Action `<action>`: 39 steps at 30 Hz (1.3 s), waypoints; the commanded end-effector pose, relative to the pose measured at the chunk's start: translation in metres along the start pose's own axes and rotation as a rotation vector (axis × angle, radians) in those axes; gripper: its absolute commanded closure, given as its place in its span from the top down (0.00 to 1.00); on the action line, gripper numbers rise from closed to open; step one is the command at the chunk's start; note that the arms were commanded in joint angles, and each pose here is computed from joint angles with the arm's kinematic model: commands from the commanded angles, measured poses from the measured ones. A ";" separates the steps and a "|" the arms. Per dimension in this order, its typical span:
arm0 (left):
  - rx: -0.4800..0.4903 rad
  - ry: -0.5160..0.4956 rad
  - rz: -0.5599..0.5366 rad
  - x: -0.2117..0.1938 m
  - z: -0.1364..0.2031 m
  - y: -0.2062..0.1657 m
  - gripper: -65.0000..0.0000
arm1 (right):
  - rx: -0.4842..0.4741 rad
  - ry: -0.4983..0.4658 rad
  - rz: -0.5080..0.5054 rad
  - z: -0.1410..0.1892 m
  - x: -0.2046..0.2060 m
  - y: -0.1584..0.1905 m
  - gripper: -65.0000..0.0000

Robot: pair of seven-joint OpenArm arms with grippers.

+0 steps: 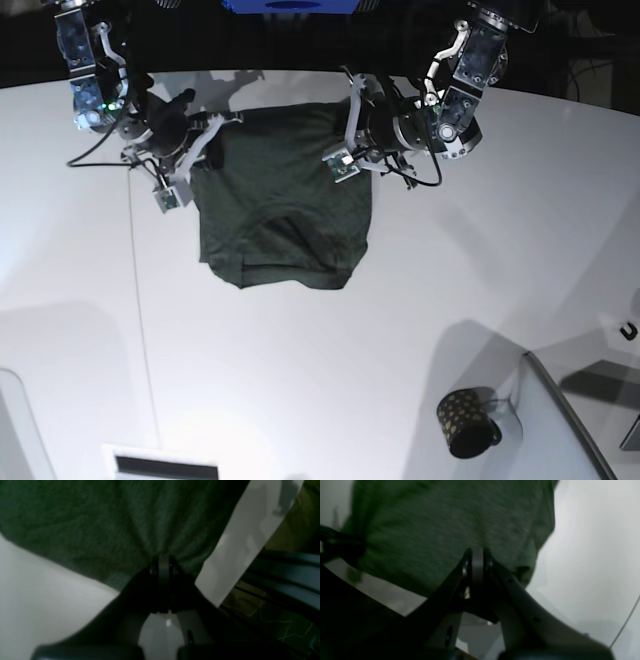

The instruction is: Layout the t-shirt on the table in an organized manner, then fold the t-shirt properly

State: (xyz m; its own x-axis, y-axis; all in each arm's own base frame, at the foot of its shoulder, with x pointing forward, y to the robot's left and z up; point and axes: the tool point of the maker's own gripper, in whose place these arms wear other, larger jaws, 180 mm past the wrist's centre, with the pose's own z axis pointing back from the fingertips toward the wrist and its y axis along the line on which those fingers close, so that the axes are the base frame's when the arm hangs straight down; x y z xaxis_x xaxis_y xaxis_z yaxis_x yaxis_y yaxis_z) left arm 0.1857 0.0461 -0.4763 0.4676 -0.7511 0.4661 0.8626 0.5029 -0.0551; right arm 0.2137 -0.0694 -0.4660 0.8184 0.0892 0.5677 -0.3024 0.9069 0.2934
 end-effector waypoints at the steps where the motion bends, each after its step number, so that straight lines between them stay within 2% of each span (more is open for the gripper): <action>1: 0.007 -0.016 -0.005 0.004 0.002 0.003 0.00 | 0.014 -0.040 0.003 0.002 0.011 0.002 0.00; 9: 0.028 -0.018 -0.017 0.007 0.006 0.014 0.00 | 0.027 -0.040 -0.019 -0.002 0.010 0.011 0.00; 18: 0.038 -0.024 -0.024 0.011 0.007 0.019 0.00 | 0.019 0.029 -0.057 -0.008 -0.019 0.006 0.00; 23: 0.042 -0.027 -0.024 0.011 0.009 0.018 0.00 | 0.029 -0.029 -0.032 0.000 0.001 0.013 0.00; 30: 0.111 -0.079 -0.085 0.022 0.041 0.025 0.00 | 0.047 -0.137 0.016 0.025 0.033 0.029 0.00; 35: 0.201 -0.114 0.015 -0.004 0.073 0.037 0.00 | -0.010 -0.235 0.029 0.064 0.053 0.018 0.00; 37: 0.206 -0.164 0.057 -0.014 0.079 0.030 0.00 | -0.033 -0.222 0.079 0.077 0.047 0.011 0.00; 39: 0.193 -0.223 0.084 -0.026 0.085 0.016 0.00 | -0.030 -0.184 0.194 0.088 0.036 0.015 0.00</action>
State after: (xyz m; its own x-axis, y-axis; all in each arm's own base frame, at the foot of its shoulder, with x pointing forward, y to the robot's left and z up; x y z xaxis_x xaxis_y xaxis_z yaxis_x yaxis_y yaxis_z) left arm 0.1705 0.1127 -0.4195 0.4784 -0.6057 0.6358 0.7532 0.6553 0.0577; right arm 0.1917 -0.0950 -0.3833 0.6678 0.2158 0.7124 -0.4194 0.8998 0.1206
